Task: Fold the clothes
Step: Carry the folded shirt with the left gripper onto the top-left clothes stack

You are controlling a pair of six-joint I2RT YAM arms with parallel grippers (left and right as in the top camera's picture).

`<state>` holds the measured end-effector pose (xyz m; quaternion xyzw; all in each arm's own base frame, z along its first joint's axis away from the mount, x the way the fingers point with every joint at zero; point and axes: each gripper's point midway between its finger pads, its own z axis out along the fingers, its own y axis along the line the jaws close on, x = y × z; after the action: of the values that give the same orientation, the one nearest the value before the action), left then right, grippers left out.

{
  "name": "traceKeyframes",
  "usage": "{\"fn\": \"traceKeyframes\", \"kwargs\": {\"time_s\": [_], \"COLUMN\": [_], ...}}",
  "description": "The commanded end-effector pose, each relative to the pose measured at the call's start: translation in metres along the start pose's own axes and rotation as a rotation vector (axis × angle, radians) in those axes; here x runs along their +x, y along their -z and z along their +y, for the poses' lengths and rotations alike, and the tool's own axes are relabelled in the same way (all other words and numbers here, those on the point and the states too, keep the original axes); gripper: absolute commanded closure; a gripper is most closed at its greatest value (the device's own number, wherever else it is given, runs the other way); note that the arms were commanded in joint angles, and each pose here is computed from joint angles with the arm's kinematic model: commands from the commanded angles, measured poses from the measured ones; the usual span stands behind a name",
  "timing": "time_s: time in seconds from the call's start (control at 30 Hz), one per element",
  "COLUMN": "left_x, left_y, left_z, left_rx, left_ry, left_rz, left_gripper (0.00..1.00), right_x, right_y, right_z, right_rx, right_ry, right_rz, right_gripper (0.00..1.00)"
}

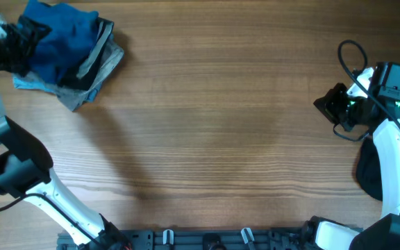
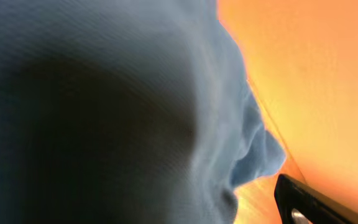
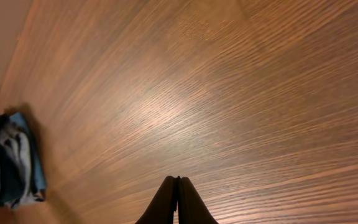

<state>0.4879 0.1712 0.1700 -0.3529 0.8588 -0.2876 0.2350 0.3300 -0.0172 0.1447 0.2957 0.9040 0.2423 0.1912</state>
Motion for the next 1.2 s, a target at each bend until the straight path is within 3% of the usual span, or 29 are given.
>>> {"fn": "traceKeyframes", "kwargs": {"time_s": [0.0, 0.13, 0.27, 0.3, 0.33, 0.37, 0.43, 0.47, 0.53, 0.6, 0.63, 0.83, 0.9, 1.03, 1.17], "left_x": [-0.004, 0.012, 0.058, 0.073, 0.099, 0.12, 0.148, 0.163, 0.187, 0.201, 0.21, 0.242, 0.25, 0.259, 0.261], "left_y": [0.06, 0.141, 0.196, 0.202, 0.209, 0.213, 0.221, 0.228, 0.241, 0.259, 0.272, 0.306, 0.315, 0.325, 0.327], "left_z": [-0.012, -0.062, -0.113, -0.123, -0.137, -0.147, -0.161, -0.165, -0.166, -0.157, -0.15, -0.152, -0.154, -0.155, -0.154], "left_rx": [0.012, 0.033, 0.05, 0.051, 0.059, 0.073, 0.095, 0.089, 0.059, -0.008, -0.036, -0.011, -0.001, 0.01, 0.011], "left_ry": [-0.085, -0.298, -0.554, -0.633, -0.752, -0.803, -0.844, -0.864, -0.858, -0.757, -0.705, -0.741, -0.754, -0.77, -0.772], "left_rz": [-0.078, -0.219, -0.291, -0.284, -0.261, -0.24, -0.221, -0.217, -0.217, -0.254, -0.283, -0.36, -0.389, -0.42, -0.425], "left_gripper": [0.0, 0.0, 0.01, 0.02, 0.14, 0.16, 0.05, 0.0, 0.0, 0.0, 0.0, 0.0, 0.0, 0.0, 0.0], "right_x": [0.008, 0.015, 0.026, 0.032, 0.043, 0.052, 0.066, 0.073, 0.084, 0.093, 0.096, 0.105, 0.108, 0.098, 0.088], "right_y": [0.003, 0.019, 0.051, 0.06, 0.073, 0.084, 0.1, 0.109, 0.125, 0.141, 0.147, 0.146, 0.141, 0.133, 0.125], "right_z": [0.019, 0.038, 0.066, 0.074, 0.085, 0.094, 0.106, 0.112, 0.119, 0.122, 0.122, 0.115, 0.11, 0.101, 0.085], "right_rx": [-0.109, -0.186, -0.245, -0.259, -0.283, -0.304, -0.338, -0.357, -0.387, -0.405, -0.408, -0.397, -0.395, -0.368, -0.272], "right_ry": [0.036, 0.16, 0.384, 0.444, 0.536, 0.6, 0.677, 0.704, 0.749, 0.773, 0.782, 0.758, 0.621, 0.109, 0.076], "right_rz": [0.039, 0.025, -0.072, -0.095, -0.126, -0.148, -0.185, -0.206, -0.248, -0.291, -0.31, -0.275, -0.214, -0.137, -0.175], "right_gripper": [0.96, 0.95, 0.93, 0.91, 0.87, 0.83, 0.74, 0.64, 0.5, 0.0, 0.0, 0.0, 0.0, 0.0, 0.0]}}
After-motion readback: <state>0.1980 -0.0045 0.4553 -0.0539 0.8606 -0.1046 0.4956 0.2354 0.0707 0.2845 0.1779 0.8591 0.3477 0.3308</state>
